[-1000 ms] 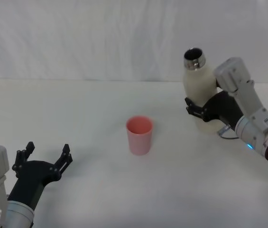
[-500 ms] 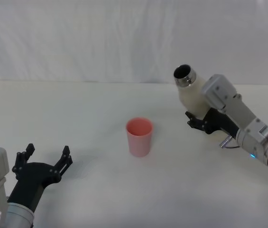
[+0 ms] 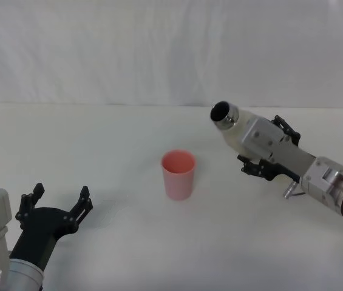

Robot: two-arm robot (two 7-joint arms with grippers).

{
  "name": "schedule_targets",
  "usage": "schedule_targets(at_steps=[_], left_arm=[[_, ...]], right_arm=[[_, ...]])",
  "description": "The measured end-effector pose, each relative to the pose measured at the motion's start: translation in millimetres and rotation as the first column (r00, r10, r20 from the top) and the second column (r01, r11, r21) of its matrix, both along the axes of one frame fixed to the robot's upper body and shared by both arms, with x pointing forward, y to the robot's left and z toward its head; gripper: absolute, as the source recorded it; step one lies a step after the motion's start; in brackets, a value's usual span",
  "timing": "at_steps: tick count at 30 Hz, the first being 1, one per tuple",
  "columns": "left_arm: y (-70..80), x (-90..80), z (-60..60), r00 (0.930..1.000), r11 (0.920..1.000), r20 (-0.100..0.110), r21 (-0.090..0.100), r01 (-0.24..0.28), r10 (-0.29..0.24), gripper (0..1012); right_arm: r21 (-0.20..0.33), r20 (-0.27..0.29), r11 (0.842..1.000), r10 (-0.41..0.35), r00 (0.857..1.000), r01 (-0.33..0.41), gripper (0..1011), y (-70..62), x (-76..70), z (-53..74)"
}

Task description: Grasp the thermos with one hand and pour water into the cup lid.

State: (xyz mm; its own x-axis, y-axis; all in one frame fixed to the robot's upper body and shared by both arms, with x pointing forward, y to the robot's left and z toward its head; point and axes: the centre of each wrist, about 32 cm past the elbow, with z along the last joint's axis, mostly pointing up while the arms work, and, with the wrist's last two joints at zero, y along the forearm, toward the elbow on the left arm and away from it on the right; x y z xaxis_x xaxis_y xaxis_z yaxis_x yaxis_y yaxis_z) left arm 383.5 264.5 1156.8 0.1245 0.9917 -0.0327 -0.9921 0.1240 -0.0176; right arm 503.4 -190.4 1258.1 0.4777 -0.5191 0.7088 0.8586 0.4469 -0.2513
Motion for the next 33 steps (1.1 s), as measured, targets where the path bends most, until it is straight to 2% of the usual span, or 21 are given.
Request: schedule_targets(at_steps=[7, 23, 33], left_arm=[[0.0, 0.0, 0.0, 1.0000, 1.0000, 0.000, 0.000, 0.000, 0.000, 1001], [0.0, 0.0, 0.0, 1.0000, 1.0000, 0.000, 0.000, 0.000, 0.000, 1001], [0.0, 0.0, 0.0, 1.0000, 1.0000, 0.000, 0.000, 0.000, 0.000, 1001]], right_arm=[[-0.092, 0.006, 0.996, 0.017, 1.000, -0.016, 959, 3.1, 1.5, 0.1], [-0.185, 0.003, 0.982, 0.030, 1.000, -0.029, 959, 8.3, 7.3, 0.1], [-0.258, 0.016, 0.966, 0.029, 0.999, -0.023, 959, 20.7, 15.6, -2.7]])
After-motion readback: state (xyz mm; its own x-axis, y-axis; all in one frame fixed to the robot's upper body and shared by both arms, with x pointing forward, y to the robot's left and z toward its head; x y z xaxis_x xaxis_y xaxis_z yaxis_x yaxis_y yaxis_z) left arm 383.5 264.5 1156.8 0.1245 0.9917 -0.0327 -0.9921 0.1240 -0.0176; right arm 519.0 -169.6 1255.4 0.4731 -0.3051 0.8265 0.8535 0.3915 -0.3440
